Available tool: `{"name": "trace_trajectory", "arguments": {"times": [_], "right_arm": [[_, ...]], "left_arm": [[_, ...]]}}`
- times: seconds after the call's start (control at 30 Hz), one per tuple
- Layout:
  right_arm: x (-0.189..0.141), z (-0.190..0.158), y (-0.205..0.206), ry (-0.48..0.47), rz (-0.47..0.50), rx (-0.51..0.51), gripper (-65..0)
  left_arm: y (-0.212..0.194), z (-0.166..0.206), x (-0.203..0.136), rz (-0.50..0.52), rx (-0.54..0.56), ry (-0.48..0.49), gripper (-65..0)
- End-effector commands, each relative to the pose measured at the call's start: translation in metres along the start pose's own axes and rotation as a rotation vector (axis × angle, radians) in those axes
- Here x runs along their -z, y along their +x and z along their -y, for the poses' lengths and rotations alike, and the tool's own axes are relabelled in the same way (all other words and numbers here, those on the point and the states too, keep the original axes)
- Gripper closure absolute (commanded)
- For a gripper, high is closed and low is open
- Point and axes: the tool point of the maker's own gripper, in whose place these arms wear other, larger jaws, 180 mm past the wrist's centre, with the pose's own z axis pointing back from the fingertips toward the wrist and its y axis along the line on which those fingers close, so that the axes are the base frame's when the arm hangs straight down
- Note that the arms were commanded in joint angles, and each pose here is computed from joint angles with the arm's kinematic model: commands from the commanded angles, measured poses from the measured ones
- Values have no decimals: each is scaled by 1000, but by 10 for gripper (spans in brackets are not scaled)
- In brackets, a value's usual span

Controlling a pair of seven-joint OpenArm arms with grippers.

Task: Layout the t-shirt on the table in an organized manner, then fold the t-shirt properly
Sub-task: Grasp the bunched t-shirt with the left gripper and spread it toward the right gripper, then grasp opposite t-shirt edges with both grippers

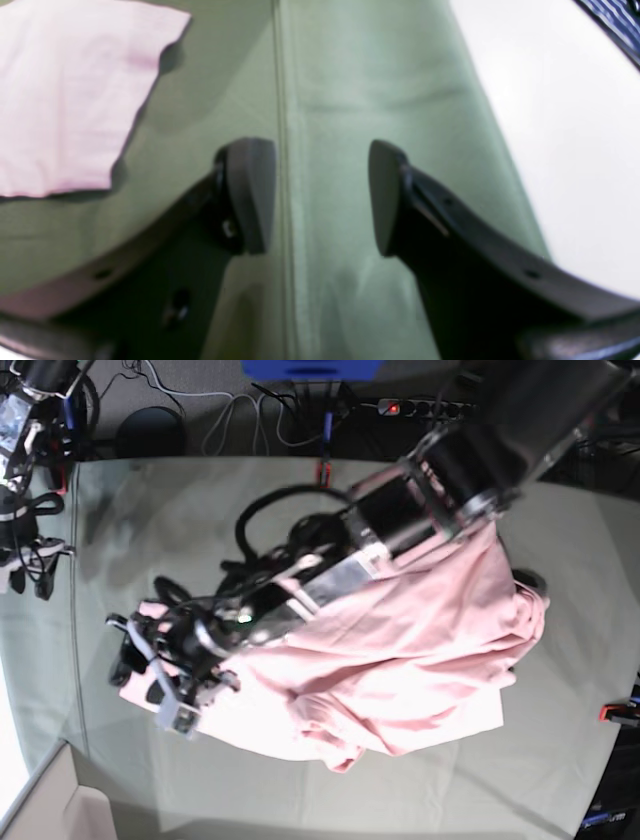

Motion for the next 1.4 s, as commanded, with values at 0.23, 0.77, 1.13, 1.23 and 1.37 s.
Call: {"name": "trace_trajectory", "arguments": {"times": [0.23,0.77,1.13,1.23,1.37], "right_arm": [[3,-13,13,15,59,35,-307],[18,-89,11,202,40,-15,-307],[18,-90,11,204,40,-15,-309],[25,-92,24,206,68,-11,-311],[39,-97,32,213,54,5,-311]], "left_arm": [[26,-184,-159,173,-73,440,-247],[-63,-323,-418,249,-337,1171,-248],[-100,-362,-420,195,-444,1277,-245],[-102,-366,-405,166,-439,1259,-238],[-91,-367,-387,156,-409,1219,-73]]}}
